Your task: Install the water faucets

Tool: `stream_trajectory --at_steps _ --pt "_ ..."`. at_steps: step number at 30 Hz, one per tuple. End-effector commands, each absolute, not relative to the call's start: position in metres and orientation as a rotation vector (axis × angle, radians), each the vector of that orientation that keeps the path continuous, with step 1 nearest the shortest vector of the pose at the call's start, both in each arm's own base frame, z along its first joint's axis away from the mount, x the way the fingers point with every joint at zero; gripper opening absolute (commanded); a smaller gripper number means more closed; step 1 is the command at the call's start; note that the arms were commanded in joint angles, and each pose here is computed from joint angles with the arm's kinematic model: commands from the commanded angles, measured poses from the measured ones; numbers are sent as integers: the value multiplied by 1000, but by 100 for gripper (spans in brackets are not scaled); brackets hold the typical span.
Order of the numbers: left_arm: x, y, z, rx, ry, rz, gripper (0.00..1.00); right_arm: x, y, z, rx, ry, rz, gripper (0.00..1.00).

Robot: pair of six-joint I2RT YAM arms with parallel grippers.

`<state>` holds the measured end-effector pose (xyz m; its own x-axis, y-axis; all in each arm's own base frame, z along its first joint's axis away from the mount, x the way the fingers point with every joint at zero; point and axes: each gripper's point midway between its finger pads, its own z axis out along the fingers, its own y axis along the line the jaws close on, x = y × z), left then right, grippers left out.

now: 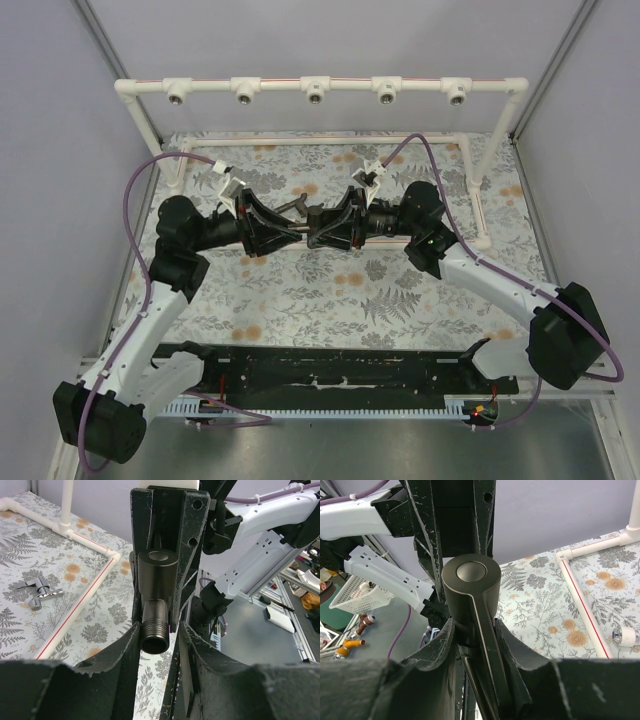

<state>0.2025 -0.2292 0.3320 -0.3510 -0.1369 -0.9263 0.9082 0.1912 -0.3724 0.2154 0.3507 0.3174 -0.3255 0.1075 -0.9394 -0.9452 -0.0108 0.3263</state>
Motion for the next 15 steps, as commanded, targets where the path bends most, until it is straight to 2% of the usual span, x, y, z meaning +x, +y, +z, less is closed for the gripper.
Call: stream_trajectory --at_steps 1,6,8,10,13,14,15 --pt "198 -230 362 788 1405 -1332 42 209 352 344 -971 1237 1487 0" --pt "196 -229 363 784 1406 -1335 44 210 353 342 -967 1242 1483 0" --pt "195 -229 363 785 1407 -1336 42 211 353 342 -966 1242 1481 0" --pt "195 -229 361 787 1411 -1338 35 210 353 344 -965 1239 1482 0" --pt "193 -229 360 797 1412 -1342 7 211 354 342 -964 1247 1488 0" --pt "192 -229 361 800 1409 -1342 2 211 354 344 -958 1246 1491 0" --pt "191 -229 363 798 1404 -1339 2 211 355 343 -952 1252 1500 3"
